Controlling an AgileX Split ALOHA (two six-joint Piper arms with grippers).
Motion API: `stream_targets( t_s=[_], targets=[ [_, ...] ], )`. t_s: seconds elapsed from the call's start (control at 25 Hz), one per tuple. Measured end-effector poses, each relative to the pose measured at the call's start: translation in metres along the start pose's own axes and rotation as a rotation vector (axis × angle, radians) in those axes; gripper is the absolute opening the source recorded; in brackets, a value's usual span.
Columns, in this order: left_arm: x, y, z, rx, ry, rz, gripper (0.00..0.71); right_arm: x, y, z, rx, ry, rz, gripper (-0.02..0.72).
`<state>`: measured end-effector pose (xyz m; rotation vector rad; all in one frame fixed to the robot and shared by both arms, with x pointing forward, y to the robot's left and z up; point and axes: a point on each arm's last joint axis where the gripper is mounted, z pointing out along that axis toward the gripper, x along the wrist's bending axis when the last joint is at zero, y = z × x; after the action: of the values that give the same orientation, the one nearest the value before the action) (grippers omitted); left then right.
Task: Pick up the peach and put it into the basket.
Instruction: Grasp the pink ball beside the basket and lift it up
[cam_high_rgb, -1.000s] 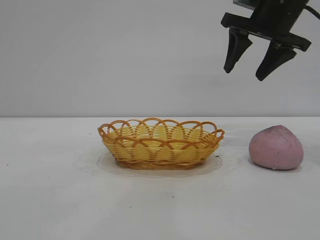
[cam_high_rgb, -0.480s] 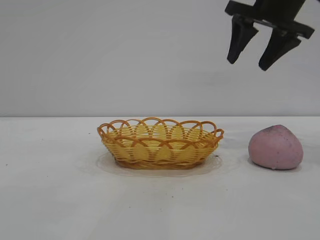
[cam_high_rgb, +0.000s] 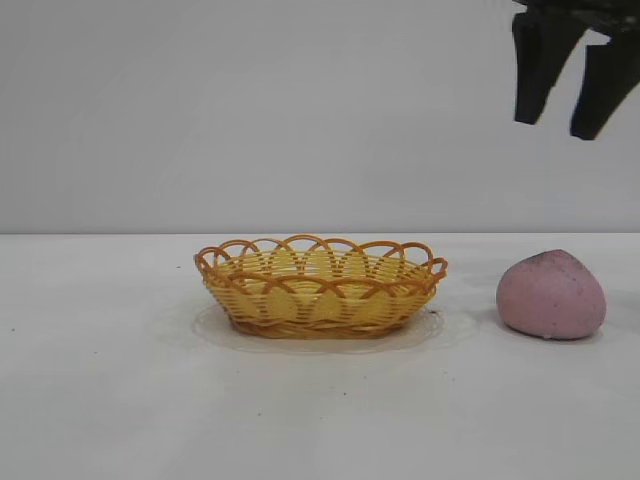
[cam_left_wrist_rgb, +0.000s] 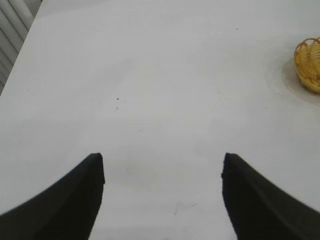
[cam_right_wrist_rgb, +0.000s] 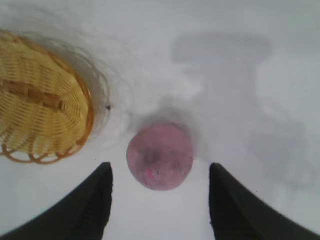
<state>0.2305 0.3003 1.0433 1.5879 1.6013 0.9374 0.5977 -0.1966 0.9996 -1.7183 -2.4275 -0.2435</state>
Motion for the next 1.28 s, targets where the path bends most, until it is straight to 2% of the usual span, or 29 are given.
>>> stream_targets(
  t_s=[0.36,0.52,0.6,0.68,0.72,0.76,0.88,1.04,1.16,1.28],
  targets=[
    [0.000,0.000,0.000,0.000,0.000,0.000,0.442,-0.001,0.011,0.065,0.156,-0.035,0.006,0.413],
    [0.000,0.000,0.000,0.000,0.000,0.000,0.442,-0.005,0.012,0.079,0.186,-0.036,0.014,0.256],
    [0.000,0.000,0.000,0.000,0.000,0.000,0.442,-0.005,0.013,0.080,0.188,-0.032,-0.003,0.110],
    [0.000,0.000,0.000,0.000,0.000,0.000,0.442,-0.005,0.013,0.079,0.186,-0.030,-0.026,0.048],
    [0.000,0.000,0.000,0.000,0.000,0.000,0.442,-0.004,0.014,0.078,0.186,-0.027,-0.030,0.059],
    [0.000,0.000,0.000,0.000,0.000,0.000,0.442,-0.003,0.015,0.076,0.183,-0.023,-0.035,0.000],
    [0.000,0.000,0.000,0.000,0.000,0.000,0.442,0.002,0.020,0.058,0.128,-0.005,-0.043,0.000],
    [0.000,0.000,0.000,0.000,0.000,0.000,0.442,0.021,0.034,0.016,-0.025,0.053,-0.058,0.000],
    [0.000,0.000,0.000,0.000,0.000,0.000,0.442,0.048,0.042,-0.003,-0.096,0.077,-0.121,0.000],
    [0.000,0.000,0.000,0.000,0.000,0.000,0.442,0.081,0.043,-0.003,-0.105,0.090,-0.203,0.000]
  ],
)
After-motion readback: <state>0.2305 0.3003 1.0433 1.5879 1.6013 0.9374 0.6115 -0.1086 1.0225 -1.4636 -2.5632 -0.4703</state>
